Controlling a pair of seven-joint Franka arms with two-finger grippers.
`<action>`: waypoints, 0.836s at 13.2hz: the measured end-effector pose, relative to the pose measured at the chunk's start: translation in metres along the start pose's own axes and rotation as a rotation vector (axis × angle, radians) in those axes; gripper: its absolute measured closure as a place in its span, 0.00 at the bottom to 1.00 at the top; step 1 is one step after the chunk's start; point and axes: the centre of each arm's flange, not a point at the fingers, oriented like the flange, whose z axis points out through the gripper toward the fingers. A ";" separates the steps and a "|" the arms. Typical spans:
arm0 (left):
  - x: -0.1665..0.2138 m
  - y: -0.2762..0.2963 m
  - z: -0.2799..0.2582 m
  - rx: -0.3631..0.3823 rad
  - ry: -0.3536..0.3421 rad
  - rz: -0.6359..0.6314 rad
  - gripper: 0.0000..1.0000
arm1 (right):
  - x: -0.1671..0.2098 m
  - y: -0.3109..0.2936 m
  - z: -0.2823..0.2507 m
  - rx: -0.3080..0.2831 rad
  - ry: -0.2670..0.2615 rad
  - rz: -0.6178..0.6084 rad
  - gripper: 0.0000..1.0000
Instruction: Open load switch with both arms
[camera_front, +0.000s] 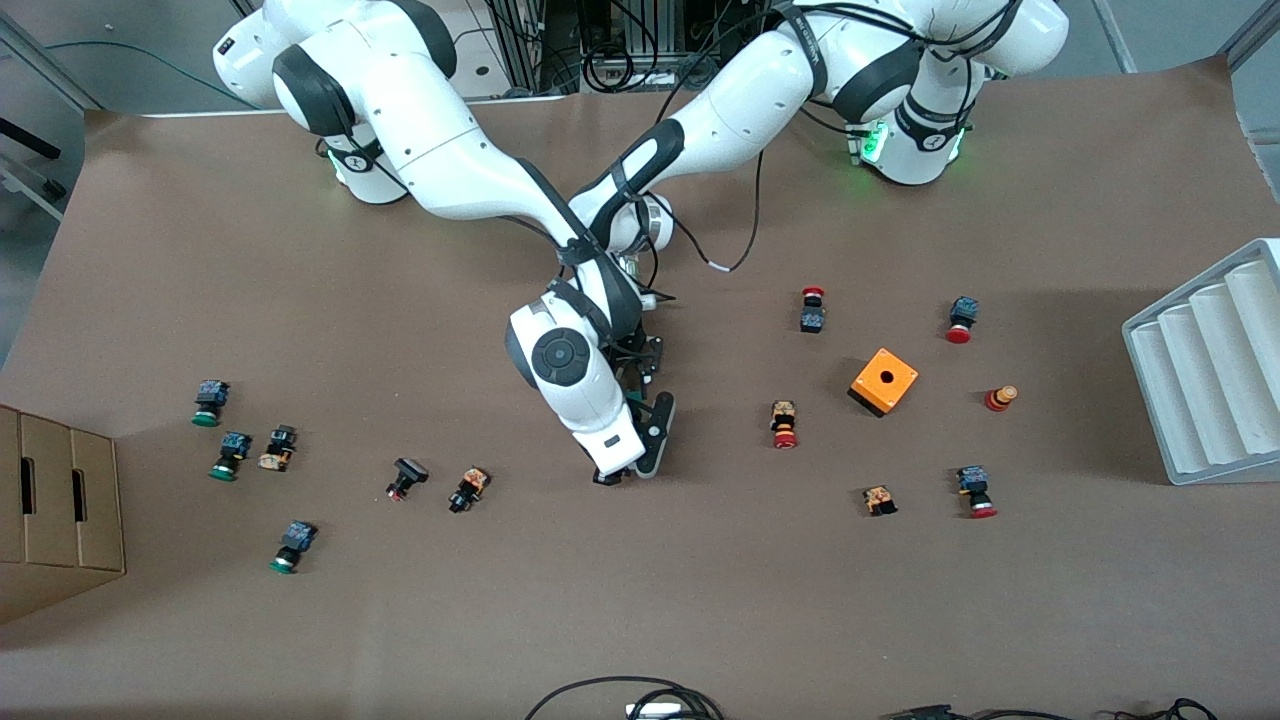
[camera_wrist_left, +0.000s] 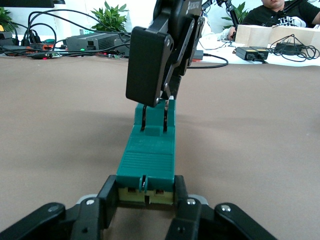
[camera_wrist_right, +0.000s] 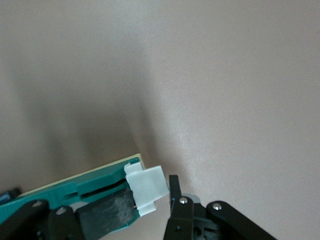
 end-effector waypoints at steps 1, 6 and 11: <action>0.000 0.000 0.000 0.000 0.000 0.000 0.51 | 0.000 0.000 -0.002 0.003 -0.001 0.000 0.64; 0.000 0.000 0.000 0.000 0.000 -0.001 0.51 | 0.003 0.000 -0.014 0.016 -0.006 0.000 0.64; 0.000 0.000 0.000 0.000 0.000 -0.003 0.51 | 0.005 -0.001 -0.021 0.029 -0.012 -0.001 0.64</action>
